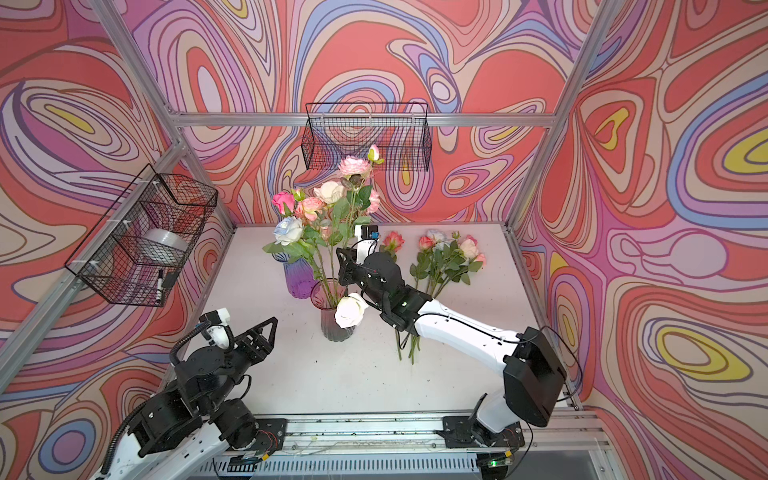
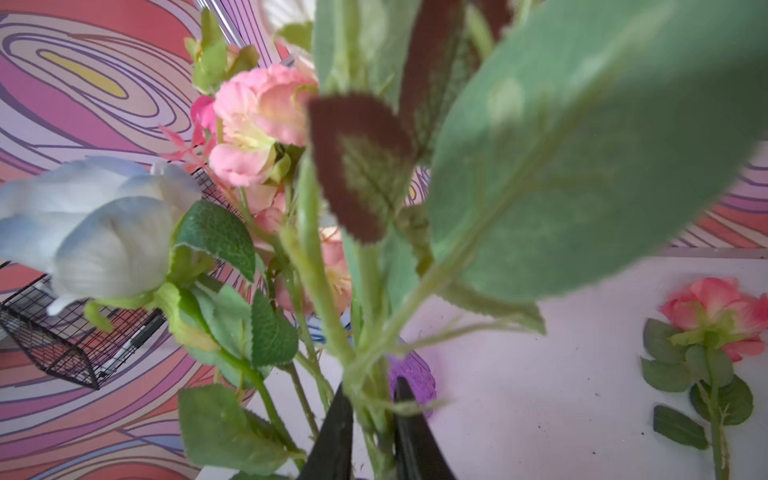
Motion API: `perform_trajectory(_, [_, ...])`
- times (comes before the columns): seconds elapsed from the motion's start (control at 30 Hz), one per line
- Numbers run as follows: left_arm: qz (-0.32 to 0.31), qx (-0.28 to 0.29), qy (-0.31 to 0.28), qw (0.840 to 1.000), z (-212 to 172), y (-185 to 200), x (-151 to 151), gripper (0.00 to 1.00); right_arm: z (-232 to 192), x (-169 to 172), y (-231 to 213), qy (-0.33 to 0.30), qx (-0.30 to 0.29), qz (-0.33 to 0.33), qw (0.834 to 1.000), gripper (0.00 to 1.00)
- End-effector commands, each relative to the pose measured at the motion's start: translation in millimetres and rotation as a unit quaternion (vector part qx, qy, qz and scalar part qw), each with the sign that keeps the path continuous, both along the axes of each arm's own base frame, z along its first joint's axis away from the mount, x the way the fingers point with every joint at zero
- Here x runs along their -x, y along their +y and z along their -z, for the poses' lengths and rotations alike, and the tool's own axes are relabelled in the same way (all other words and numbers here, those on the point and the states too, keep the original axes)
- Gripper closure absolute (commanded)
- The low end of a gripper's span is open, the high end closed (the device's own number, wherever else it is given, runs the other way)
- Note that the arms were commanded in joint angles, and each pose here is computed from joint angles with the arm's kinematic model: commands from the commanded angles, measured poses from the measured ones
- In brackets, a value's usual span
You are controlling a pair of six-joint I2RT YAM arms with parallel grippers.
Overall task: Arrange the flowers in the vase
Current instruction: 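Lower the pink spray rose into the pink-grey vase with the right gripper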
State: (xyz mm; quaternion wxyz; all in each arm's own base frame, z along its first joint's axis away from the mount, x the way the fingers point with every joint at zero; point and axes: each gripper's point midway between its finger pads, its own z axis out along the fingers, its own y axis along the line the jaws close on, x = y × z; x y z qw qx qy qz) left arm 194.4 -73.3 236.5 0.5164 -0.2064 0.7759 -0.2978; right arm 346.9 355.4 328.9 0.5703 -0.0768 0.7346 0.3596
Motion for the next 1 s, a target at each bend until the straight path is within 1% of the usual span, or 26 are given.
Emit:
perform_trajectory(0.0, [-0.007,0.002,0.010,1.000,9.3,1.1,-0.8,0.35,1.1,17.4,1.8,0.005,0.011,-0.025,1.000,0.75])
perform_trajectory(0.13, [-0.004,0.005,0.017,1.000,13.9,-1.5,-1.1,0.35,13.7,22.7,-2.3,0.024,0.032,-0.024,0.999,0.72])
perform_trajectory(0.33, [-0.003,0.016,0.018,1.000,13.4,-3.3,-1.4,0.35,22.1,27.8,-15.1,0.039,0.055,-0.013,0.998,0.59])
perform_trajectory(0.37, [-0.003,0.005,0.031,0.999,28.5,-4.6,-2.6,0.35,21.7,28.8,-15.4,0.039,0.058,-0.015,0.997,0.59])
perform_trajectory(0.67, [0.002,0.004,0.036,0.999,29.5,-9.3,-5.7,0.35,16.4,39.1,-16.3,0.042,0.067,-0.038,0.996,0.57])
perform_trajectory(0.87, [0.004,0.000,0.038,0.999,26.9,-11.9,-7.8,0.35,11.6,41.8,-26.5,0.040,0.074,-0.026,0.996,0.47])
perform_trajectory(0.93, [0.003,-0.007,0.044,0.999,30.6,-10.6,-6.9,0.36,9.1,40.9,-31.5,0.038,0.078,-0.016,0.996,0.46])
perform_trajectory(0.97, [0.003,-0.005,0.041,0.999,25.0,-9.6,-6.0,0.36,8.4,40.3,-34.6,0.040,0.083,-0.009,0.996,0.46])
